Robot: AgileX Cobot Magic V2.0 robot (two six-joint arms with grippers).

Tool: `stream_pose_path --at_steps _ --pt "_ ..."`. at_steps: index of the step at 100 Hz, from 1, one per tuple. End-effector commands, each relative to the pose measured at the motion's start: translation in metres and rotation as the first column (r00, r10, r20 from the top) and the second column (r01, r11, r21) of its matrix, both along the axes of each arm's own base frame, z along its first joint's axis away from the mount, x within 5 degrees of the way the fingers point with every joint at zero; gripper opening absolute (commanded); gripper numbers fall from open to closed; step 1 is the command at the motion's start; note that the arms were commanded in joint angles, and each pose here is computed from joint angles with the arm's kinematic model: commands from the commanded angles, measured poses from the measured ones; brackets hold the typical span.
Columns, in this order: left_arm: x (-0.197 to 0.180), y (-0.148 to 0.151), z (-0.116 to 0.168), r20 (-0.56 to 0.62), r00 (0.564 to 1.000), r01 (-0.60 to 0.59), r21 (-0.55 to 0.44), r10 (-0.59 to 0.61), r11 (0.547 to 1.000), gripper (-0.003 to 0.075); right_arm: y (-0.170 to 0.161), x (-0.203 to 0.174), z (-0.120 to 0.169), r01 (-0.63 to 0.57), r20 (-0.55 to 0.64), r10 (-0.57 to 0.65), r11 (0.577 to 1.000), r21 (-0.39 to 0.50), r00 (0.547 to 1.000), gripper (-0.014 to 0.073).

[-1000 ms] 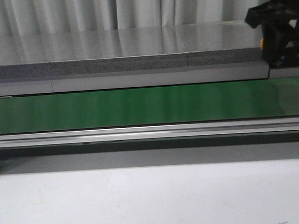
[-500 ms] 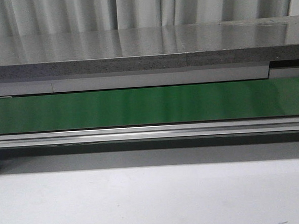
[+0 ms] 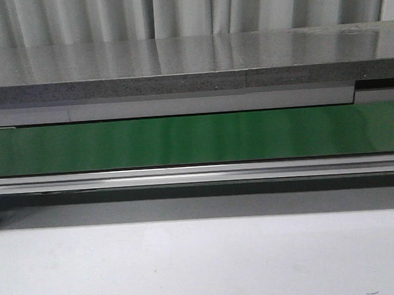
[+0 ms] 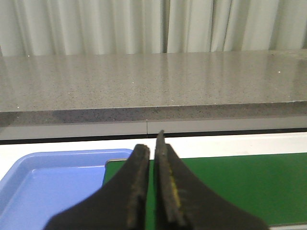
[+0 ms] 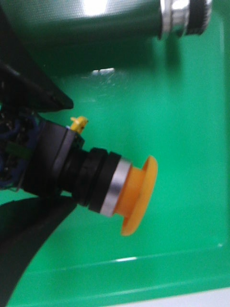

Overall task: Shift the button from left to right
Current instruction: 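Carry the button off the belt and lower it into the green bin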

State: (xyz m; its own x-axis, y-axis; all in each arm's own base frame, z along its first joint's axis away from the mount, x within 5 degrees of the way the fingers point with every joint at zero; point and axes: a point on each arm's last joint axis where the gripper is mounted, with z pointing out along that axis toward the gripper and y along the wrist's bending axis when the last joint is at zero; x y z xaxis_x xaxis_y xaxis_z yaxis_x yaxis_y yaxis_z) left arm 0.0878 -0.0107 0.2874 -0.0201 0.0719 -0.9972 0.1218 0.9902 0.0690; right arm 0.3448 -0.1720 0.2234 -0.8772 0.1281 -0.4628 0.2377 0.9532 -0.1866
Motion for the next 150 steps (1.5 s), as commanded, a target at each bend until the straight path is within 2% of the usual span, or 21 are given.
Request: stream_pose_path --at_steps 1,28,53,84,109,119,134,150 --pt "-0.001 0.001 0.017 0.106 0.994 -0.008 -0.024 0.01 1.0 0.0005 -0.004 0.002 0.021 -0.009 0.066 0.013 0.999 -0.051 0.998 0.0162" --pt "-0.001 0.001 0.017 0.106 0.994 -0.008 -0.024 0.01 1.0 0.0005 -0.006 0.004 -0.006 -0.005 -0.046 0.005 1.0 0.001 0.999 0.0163" --pt "-0.001 0.001 0.017 0.106 0.994 -0.008 -0.024 0.01 1.0 0.0005 -0.006 0.004 -0.015 -0.001 -0.082 0.003 1.0 0.02 0.997 0.0167" --pt "-0.001 0.001 0.017 0.106 0.994 -0.008 -0.024 0.01 1.0 0.0005 -0.006 0.004 -0.015 -0.001 -0.081 0.003 1.0 0.02 0.997 0.037" --pt "-0.001 0.001 0.017 0.106 0.994 -0.008 -0.024 0.01 1.0 0.0005 -0.006 0.004 -0.015 -0.001 -0.078 0.002 1.0 0.019 0.997 0.0389" --pt "-0.001 0.001 0.017 0.106 0.994 -0.008 -0.024 0.01 1.0 0.0005 -0.006 0.004 -0.015 -0.001 -0.078 0.002 1.0 0.019 0.997 0.044" --pt "-0.001 0.001 0.017 0.106 0.994 -0.008 -0.024 0.01 1.0 0.0005 -0.005 0.003 -0.002 -0.002 -0.034 0.002 1.0 -0.001 0.999 0.0476" --pt "-0.001 0.001 0.017 0.106 0.994 -0.008 -0.024 0.01 1.0 0.0005 -0.003 -0.001 0.031 0.028 0.102 -0.024 0.999 -0.035 0.995 0.0476"
